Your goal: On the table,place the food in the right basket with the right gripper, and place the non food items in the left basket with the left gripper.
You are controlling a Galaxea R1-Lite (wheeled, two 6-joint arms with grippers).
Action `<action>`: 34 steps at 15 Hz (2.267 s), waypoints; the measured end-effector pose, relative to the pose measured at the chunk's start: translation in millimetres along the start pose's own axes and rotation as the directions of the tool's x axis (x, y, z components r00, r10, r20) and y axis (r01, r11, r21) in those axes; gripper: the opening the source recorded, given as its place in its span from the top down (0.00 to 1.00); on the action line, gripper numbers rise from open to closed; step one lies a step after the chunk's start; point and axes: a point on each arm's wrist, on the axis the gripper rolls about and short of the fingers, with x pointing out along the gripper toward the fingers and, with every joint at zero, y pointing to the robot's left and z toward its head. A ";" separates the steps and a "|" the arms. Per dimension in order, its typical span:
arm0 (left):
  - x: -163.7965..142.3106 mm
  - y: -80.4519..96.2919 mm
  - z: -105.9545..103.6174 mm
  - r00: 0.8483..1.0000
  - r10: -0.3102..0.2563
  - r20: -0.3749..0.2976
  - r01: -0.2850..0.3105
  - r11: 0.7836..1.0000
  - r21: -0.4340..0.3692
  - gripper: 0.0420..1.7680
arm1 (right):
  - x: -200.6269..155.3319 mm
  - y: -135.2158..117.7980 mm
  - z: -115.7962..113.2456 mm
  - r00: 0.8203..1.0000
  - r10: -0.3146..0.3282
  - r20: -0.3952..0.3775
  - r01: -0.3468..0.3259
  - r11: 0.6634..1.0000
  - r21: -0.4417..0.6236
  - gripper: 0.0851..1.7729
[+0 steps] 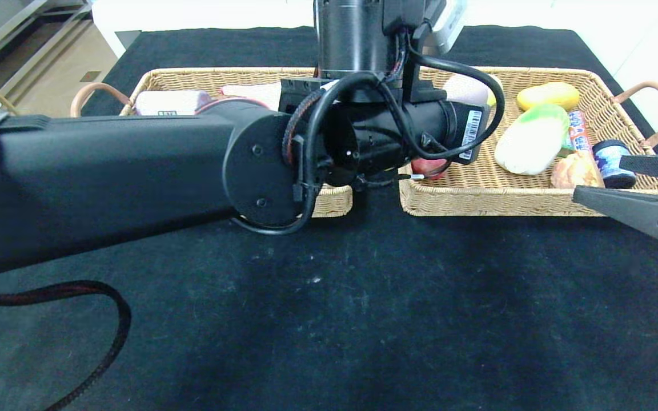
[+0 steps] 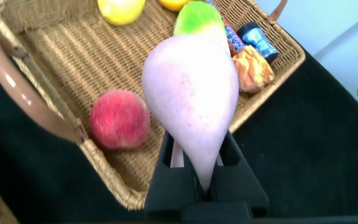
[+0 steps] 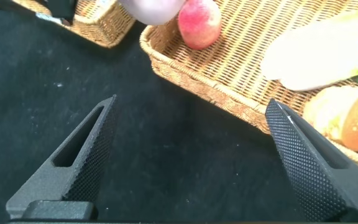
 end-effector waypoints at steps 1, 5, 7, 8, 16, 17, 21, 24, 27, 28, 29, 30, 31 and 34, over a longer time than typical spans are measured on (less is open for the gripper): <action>4.0 2.7 -2.9 1.000 0.007 0.013 -0.007 1.000 0.014 0.94 | -0.1 -0.5 0.0 1.000 -0.003 0.000 0.003 1.000 0.000 0.04; 15.3 13.7 -13.2 0.999 0.032 0.028 -0.033 0.999 0.026 0.94 | -3.2 -1.5 0.8 1.000 -0.013 0.007 0.013 1.000 -0.007 0.04; 19.6 14.5 -18.3 0.999 0.030 0.025 -0.031 0.999 0.033 0.94 | -3.8 -1.3 0.4 1.000 -0.012 0.007 0.012 1.000 -0.007 0.04; 21.4 14.6 -20.0 0.999 0.030 0.028 -0.031 0.999 0.035 0.94 | -4.2 -1.3 0.5 1.000 -0.013 0.008 0.013 1.000 -0.010 0.04; 28.8 14.8 -29.1 0.999 0.028 0.024 -0.029 0.999 0.044 0.65 | -7.0 -2.4 0.4 1.000 -0.025 0.011 0.026 0.999 -0.020 0.04; 29.4 14.7 -30.0 0.999 0.028 0.021 -0.029 0.999 0.045 0.57 | -7.1 -2.4 0.4 1.000 -0.025 0.012 0.026 0.999 -0.020 0.04; 30.0 15.0 -30.6 0.999 0.031 0.024 -0.032 0.998 0.049 0.35 | -7.1 -2.5 0.4 1.000 -0.026 0.012 0.026 0.999 -0.020 0.04; 30.2 14.9 -30.9 0.999 0.031 0.022 -0.032 0.998 0.050 0.25 | -7.1 -2.5 0.4 1.000 -0.026 0.012 0.026 0.999 -0.020 0.04; 30.3 14.9 -31.2 0.999 0.031 0.021 -0.032 0.998 0.050 0.18 | -7.1 -2.5 0.4 1.000 -0.026 0.011 0.026 0.999 -0.019 0.04; 30.1 15.0 -31.3 0.999 0.031 0.017 -0.032 0.998 0.050 0.16 | -7.1 -2.5 0.4 1.000 -0.026 0.012 0.026 0.999 -0.019 0.04; 29.6 15.0 -31.4 0.999 0.032 0.010 -0.033 0.998 0.050 0.15 | -7.1 -2.4 0.6 1.000 -0.025 0.012 0.025 0.999 -0.019 0.04; 28.5 15.1 -30.1 0.999 0.035 0.009 -0.036 0.998 0.050 0.13 | -7.2 -2.5 0.8 1.000 -0.026 0.013 0.026 0.999 -0.018 0.04; 26.3 15.2 -27.6 0.999 0.038 0.008 -0.038 0.998 0.050 0.12 | -7.2 -2.5 0.9 1.000 -0.026 0.013 0.026 1.000 -0.017 0.04; 14.2 15.7 -18.2 0.999 0.040 -0.034 -0.039 0.998 0.051 0.09 | -7.3 -2.6 2.3 0.999 -0.027 0.018 0.027 1.000 -0.015 0.04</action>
